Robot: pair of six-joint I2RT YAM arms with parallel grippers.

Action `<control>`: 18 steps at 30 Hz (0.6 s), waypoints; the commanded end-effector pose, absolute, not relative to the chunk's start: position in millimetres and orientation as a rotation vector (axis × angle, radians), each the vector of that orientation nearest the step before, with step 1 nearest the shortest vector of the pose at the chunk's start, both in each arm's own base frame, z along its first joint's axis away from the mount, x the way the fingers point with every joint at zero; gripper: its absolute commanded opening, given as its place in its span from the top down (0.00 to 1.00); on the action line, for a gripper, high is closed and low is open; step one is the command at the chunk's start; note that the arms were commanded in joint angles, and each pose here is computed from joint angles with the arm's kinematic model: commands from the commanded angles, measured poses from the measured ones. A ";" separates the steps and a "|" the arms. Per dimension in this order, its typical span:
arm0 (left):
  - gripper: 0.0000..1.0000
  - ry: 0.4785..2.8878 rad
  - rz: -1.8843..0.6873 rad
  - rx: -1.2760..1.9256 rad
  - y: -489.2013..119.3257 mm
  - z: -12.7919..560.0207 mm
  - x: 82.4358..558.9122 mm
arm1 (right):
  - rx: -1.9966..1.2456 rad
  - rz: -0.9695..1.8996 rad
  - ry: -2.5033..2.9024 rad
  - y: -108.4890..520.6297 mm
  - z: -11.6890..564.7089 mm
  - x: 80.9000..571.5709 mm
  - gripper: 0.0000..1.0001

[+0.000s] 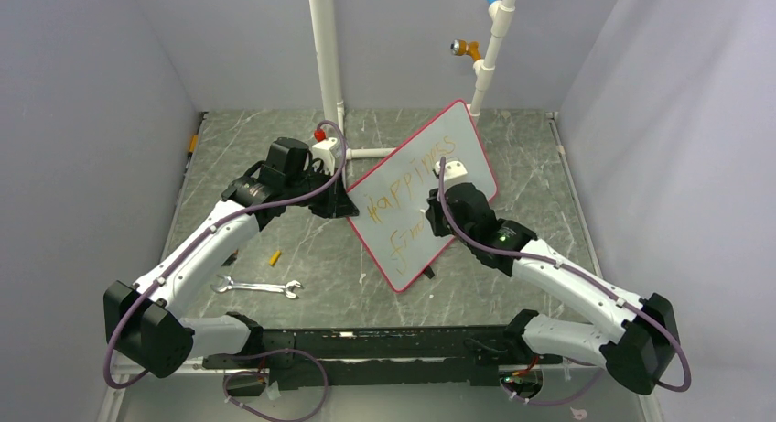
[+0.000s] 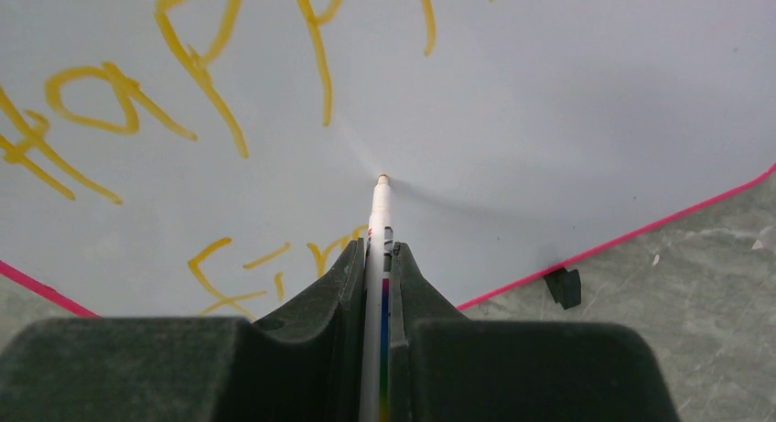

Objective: Write a sentence on the whiteboard

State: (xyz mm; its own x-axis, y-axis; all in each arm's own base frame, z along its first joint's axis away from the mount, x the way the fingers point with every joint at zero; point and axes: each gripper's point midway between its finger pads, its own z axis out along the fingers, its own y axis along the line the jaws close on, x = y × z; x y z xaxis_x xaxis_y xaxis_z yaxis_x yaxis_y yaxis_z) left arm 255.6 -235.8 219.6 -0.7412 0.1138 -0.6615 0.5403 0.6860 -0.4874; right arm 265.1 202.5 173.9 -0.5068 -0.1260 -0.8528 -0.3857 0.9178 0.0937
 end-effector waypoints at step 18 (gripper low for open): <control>1.00 2.365 -0.348 0.614 -169.2 167.6 284.4 | -0.315 0.441 2.070 207.5 170.4 257.2 1.00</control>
State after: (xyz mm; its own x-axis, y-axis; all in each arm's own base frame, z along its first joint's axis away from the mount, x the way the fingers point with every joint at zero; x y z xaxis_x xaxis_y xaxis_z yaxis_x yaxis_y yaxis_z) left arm 255.6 -235.9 219.6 -0.7414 0.1135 -0.6613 0.5400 0.6860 -0.4877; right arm 264.6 204.8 176.7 -0.4897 -0.0850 -0.8677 -0.3864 0.9133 0.1286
